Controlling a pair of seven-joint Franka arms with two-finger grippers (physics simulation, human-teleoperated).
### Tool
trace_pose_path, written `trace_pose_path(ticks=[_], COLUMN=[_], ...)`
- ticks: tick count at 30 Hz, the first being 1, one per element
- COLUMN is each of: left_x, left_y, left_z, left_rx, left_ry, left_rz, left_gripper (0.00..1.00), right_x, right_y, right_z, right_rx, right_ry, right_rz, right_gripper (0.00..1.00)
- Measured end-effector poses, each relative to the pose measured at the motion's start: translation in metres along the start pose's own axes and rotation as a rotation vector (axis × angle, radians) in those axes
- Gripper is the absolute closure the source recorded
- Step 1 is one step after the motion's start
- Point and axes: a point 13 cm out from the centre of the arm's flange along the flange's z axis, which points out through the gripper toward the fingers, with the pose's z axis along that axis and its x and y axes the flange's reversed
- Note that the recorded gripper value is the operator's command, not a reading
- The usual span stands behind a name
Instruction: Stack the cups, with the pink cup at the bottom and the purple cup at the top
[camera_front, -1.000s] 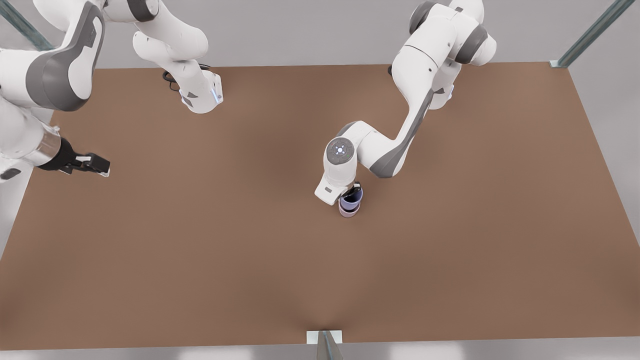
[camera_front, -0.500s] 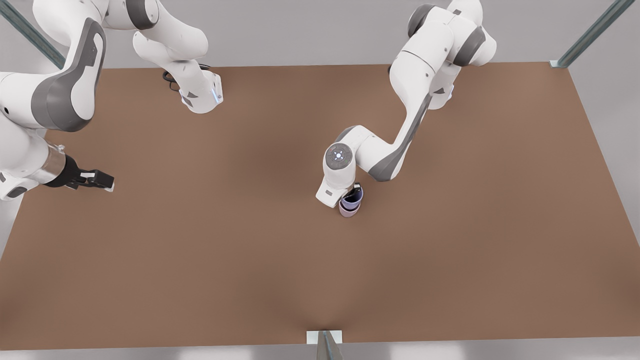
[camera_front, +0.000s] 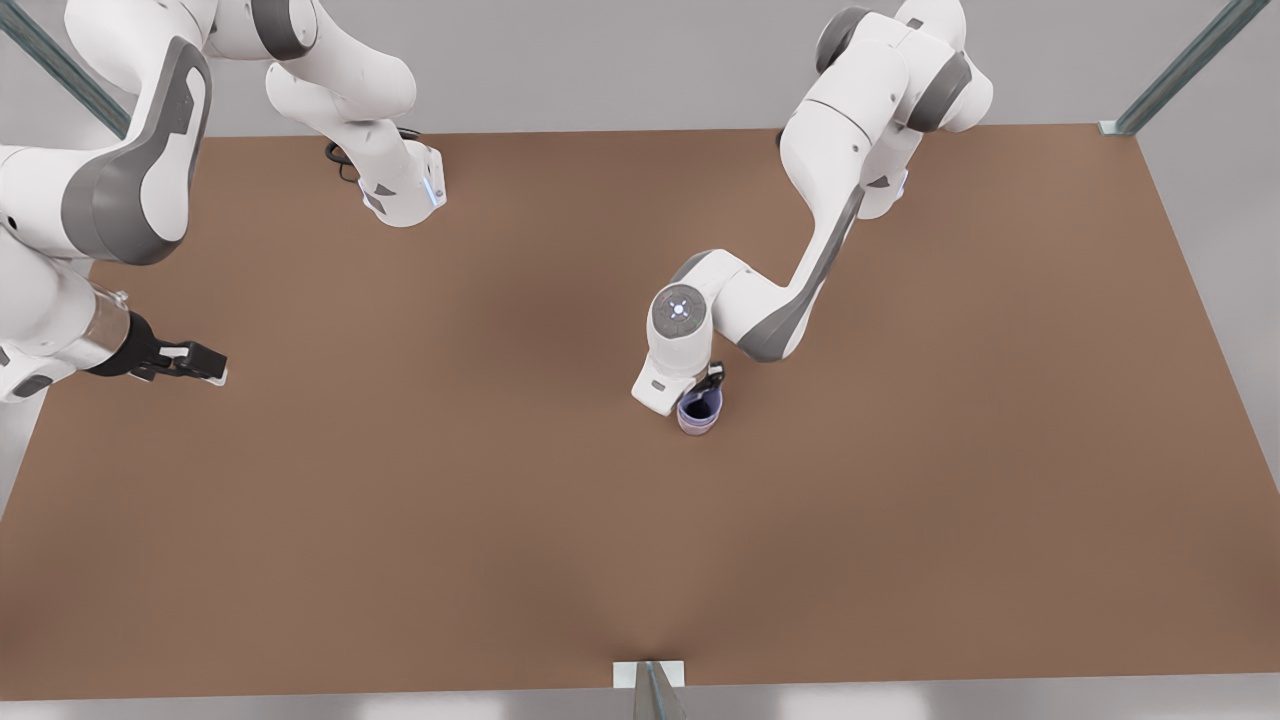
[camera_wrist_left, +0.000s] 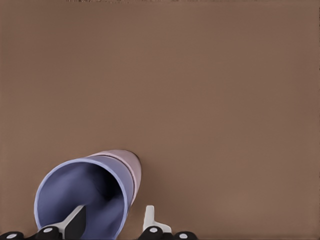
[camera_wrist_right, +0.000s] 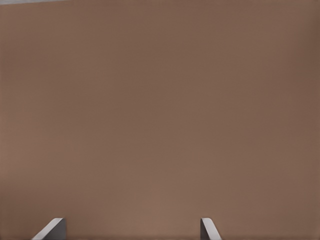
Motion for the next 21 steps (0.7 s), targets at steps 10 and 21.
trace_pose_path(ticks=[10,21], left_x=[-0.085,-0.146], left_y=[0.09,0.297], left_z=[-0.082,-0.211], left_rx=[0.022,0.104], left_ry=[-0.068,-0.04], left_rz=[-0.143,-0.034], left_gripper=[0.0,0.0], right_x=[-0.001,-0.002], right_y=[-0.003,-0.003], right_z=[0.0,0.001], right_rx=[0.001,0.0], right_ry=[-0.002,-0.001], right_rz=[0.002,0.001], right_gripper=[0.0,0.0])
